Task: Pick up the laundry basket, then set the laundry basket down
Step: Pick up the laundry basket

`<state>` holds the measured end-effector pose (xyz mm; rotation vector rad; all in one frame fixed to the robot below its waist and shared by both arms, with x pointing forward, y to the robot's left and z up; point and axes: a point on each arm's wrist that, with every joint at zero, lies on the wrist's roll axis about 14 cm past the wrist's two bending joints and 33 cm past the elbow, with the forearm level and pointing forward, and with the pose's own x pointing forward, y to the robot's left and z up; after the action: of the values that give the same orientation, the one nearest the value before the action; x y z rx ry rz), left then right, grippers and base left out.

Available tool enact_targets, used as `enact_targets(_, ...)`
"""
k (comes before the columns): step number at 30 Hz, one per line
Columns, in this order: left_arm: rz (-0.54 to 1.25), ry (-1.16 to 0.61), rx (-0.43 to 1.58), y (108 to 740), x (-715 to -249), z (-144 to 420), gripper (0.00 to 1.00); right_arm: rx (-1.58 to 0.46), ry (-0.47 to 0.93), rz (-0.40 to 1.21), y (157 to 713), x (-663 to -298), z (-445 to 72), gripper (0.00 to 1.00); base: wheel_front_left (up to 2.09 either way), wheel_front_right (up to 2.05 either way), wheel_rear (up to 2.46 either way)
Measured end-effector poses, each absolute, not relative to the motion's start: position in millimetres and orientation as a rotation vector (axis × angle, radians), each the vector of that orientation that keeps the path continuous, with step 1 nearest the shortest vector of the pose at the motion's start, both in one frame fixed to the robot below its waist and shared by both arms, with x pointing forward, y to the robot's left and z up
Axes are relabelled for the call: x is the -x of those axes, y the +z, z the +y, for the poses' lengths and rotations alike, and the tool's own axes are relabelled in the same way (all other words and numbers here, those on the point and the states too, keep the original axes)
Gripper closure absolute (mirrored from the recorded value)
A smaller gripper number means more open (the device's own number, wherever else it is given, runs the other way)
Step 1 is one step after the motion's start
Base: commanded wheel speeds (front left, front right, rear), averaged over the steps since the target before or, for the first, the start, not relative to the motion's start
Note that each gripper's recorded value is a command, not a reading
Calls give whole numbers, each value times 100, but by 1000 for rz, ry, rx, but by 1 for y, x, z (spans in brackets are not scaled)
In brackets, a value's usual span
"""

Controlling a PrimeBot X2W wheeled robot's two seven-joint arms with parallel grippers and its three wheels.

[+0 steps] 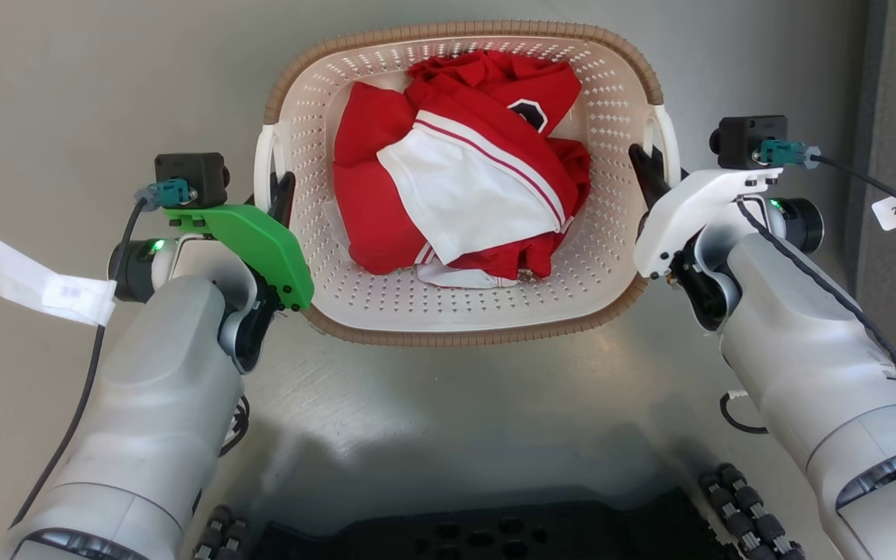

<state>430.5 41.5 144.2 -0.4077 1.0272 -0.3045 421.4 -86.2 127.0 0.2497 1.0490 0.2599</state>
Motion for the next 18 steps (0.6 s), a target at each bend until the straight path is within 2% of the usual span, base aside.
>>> enact_targets(18,981,-280,428,197,-432,45,100,-242,308,985,187,-423,-78,100,0,0,0)
